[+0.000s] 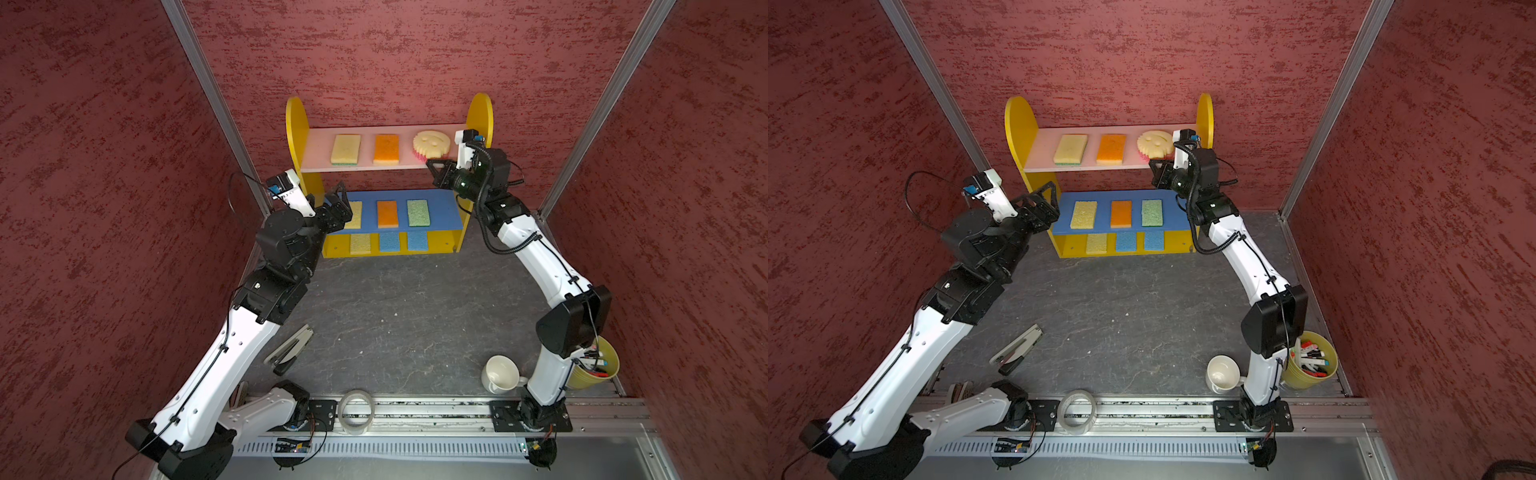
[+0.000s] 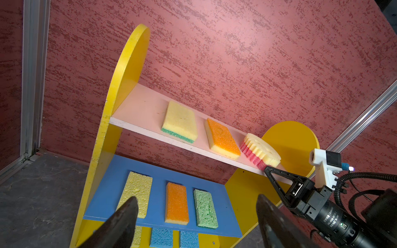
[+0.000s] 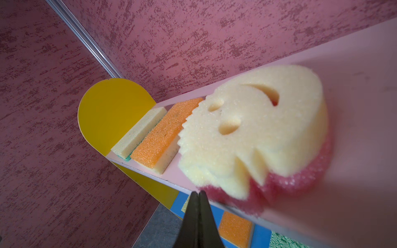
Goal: Arrange cleaning sponges on a shelf
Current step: Move the cleaning sponge to the shelf.
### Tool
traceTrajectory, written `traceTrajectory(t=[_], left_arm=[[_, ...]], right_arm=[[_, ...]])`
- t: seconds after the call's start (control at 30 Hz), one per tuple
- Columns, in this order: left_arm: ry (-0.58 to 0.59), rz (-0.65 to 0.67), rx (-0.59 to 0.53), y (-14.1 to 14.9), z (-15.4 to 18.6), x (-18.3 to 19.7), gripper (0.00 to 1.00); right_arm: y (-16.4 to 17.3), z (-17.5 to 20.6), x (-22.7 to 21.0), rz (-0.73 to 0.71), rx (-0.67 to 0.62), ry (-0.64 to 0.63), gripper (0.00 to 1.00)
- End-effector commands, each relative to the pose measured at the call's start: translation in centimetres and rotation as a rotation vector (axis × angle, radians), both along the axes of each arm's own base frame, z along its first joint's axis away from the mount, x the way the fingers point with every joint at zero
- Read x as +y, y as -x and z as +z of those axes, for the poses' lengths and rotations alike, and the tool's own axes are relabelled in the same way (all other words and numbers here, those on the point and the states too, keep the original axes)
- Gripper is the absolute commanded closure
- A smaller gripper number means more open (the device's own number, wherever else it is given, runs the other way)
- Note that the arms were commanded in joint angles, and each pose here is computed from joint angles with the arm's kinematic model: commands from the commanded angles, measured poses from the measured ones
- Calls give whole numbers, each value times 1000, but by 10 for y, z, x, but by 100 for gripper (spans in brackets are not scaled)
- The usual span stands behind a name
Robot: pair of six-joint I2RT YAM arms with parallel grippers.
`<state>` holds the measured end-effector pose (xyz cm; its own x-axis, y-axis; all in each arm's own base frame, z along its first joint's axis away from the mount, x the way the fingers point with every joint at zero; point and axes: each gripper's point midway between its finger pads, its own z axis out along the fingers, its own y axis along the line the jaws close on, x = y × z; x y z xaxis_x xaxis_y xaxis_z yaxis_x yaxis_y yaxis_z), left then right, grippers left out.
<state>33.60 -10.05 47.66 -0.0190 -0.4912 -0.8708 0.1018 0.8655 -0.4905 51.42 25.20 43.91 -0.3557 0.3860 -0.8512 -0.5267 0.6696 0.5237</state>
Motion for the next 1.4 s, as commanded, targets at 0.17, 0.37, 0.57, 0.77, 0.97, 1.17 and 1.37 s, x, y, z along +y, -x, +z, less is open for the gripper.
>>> traceTrajectory(t=[0.17,0.37,0.57,0.77,0.97,1.17,1.37], left_arm=[[11,9,36,10,-11,10,15],[2,11,94,15,-34,12,1],[-32,77,159,32,-71,32,1],[-161,143,178,49,-124,53,1],[-437,62,47,47,-169,39,1],[-484,177,243,24,-255,83,1],[-393,177,341,-8,-331,128,1]], right_arm=[[2,12,-2,0,-22,-11,100],[37,25,-9,29,-31,-47,100],[96,13,-37,-14,-4,-8,99],[132,-56,-92,-227,68,190,4],[133,-137,-146,-470,107,427,1],[131,-201,-173,-568,132,505,1],[133,-243,-218,-748,68,668,1]])
